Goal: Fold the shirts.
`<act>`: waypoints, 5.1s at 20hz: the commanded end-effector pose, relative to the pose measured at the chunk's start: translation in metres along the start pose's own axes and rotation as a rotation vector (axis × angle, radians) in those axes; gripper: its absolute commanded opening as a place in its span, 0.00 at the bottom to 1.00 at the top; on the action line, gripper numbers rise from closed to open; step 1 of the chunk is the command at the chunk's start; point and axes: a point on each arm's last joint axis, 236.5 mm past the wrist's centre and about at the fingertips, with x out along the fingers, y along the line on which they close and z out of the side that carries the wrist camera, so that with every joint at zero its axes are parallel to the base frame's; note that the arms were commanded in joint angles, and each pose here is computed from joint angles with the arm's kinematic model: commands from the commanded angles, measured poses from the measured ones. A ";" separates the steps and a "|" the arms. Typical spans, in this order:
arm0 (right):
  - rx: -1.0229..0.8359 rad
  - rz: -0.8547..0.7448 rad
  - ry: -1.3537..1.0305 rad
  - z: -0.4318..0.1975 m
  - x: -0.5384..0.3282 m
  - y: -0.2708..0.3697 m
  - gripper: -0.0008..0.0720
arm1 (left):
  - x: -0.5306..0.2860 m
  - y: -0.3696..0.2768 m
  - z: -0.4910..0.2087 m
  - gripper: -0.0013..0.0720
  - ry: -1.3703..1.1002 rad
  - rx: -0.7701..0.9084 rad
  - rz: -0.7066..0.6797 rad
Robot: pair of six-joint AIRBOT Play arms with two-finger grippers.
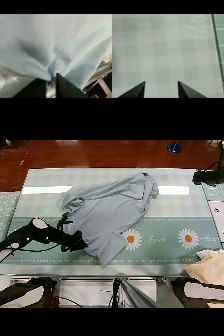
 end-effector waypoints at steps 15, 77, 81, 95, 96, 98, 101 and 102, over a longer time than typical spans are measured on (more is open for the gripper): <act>0.286 0.596 0.207 -0.062 0.083 0.119 0.84 | 0.008 0.013 -0.001 0.06 0.032 0.137 0.028; 0.143 0.323 -0.159 -0.009 -0.158 0.103 0.03 | -0.292 -0.101 0.025 0.05 -1.073 0.589 -0.084; 0.161 0.317 -0.248 0.023 -0.096 0.121 0.03 | -0.281 -0.090 0.098 0.06 -1.058 0.555 -0.024; 0.246 0.194 -0.474 0.064 0.004 0.102 0.04 | -0.238 -0.121 0.231 0.06 -1.194 0.634 0.166; 0.245 0.191 -0.454 0.058 0.012 0.102 0.04 | -0.225 -0.116 0.235 0.06 -1.166 0.629 0.173; 0.244 0.189 -0.412 0.046 0.028 0.103 0.04 | -0.208 -0.108 0.242 0.06 -1.126 0.619 0.185; 0.206 0.176 -0.374 0.034 0.044 0.104 0.04 | -0.187 -0.098 0.242 0.06 -1.055 0.623 0.194; 0.180 0.167 -0.368 0.032 0.047 0.103 0.04 | -0.179 -0.095 0.239 0.06 -1.018 0.646 0.207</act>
